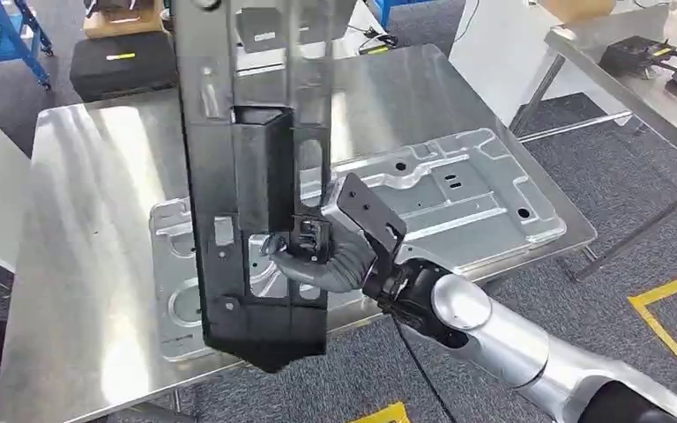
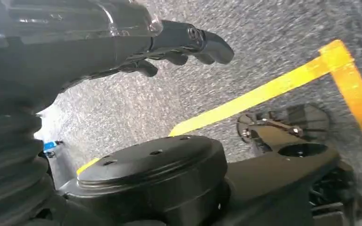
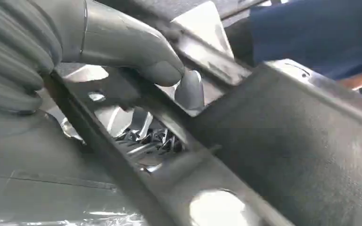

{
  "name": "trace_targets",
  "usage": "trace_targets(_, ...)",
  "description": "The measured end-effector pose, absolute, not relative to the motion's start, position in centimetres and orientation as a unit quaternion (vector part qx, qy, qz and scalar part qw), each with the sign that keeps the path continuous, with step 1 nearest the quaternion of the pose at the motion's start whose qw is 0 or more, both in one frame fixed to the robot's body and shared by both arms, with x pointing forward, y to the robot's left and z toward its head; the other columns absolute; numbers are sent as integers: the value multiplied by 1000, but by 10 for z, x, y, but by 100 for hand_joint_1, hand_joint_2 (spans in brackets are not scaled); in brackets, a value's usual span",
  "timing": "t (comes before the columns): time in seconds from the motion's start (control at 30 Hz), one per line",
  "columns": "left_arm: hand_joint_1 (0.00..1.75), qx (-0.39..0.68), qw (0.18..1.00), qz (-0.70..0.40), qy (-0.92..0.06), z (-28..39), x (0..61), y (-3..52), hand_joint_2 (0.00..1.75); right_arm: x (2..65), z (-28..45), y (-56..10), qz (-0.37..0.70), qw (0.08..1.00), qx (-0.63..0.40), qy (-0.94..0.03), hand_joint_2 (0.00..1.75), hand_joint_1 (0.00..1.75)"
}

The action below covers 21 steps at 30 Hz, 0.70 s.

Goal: Take the parts from the cabinet and place them on the table.

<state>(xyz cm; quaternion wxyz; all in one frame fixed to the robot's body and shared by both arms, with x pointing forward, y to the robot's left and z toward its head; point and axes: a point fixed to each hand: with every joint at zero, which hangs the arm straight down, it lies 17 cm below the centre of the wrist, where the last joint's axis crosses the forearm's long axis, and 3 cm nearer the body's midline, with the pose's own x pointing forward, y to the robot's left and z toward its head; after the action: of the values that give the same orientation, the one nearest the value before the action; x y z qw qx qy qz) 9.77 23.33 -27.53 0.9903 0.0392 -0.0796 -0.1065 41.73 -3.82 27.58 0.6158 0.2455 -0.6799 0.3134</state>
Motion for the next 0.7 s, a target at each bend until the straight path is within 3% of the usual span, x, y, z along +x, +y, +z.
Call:
trace_targets(0.2, 0, 33, 990, -107, -81, -274, 99, 225, 175, 416, 268, -36, 326, 619, 244, -672, 175, 175)
trace_targets(0.47, 0, 34, 989, -107, -93, -273, 108, 226, 175, 388, 266, -6, 349, 622, 334, -616, 175, 175)
trace_targets(0.7, 0, 43, 987, -94, -124, -272, 116, 229, 175, 407, 279, 4, 231, 642, 391, -618, 175, 175)
